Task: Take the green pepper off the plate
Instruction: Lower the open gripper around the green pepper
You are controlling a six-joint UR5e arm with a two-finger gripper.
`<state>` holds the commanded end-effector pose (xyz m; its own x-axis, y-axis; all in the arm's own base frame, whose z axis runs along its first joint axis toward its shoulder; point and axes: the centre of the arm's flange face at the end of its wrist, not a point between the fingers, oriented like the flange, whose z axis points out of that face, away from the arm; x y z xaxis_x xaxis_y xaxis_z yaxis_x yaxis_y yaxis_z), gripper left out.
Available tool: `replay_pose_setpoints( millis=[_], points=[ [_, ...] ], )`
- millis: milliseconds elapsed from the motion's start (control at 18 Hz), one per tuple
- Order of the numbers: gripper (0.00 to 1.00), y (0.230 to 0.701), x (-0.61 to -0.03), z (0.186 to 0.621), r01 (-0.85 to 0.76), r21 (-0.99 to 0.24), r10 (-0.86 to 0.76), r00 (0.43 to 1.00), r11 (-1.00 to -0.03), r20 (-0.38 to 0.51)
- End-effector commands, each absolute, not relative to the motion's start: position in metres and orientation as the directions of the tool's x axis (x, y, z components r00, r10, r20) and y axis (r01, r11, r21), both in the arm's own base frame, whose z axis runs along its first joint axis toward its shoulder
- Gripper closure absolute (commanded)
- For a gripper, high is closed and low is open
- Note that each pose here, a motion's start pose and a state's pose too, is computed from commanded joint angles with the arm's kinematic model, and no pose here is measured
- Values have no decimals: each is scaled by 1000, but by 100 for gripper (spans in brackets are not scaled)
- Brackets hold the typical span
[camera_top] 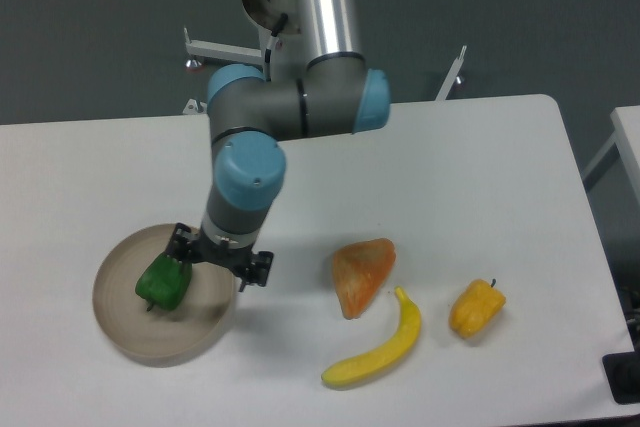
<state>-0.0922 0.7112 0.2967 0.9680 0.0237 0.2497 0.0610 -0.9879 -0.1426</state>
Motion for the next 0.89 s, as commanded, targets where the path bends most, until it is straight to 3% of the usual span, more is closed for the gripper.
replay_pose_setpoints(
  millis=[889],
  points=[
    [0, 720, -54, 285, -1, -172, -39, 975, -985, 218]
  ],
)
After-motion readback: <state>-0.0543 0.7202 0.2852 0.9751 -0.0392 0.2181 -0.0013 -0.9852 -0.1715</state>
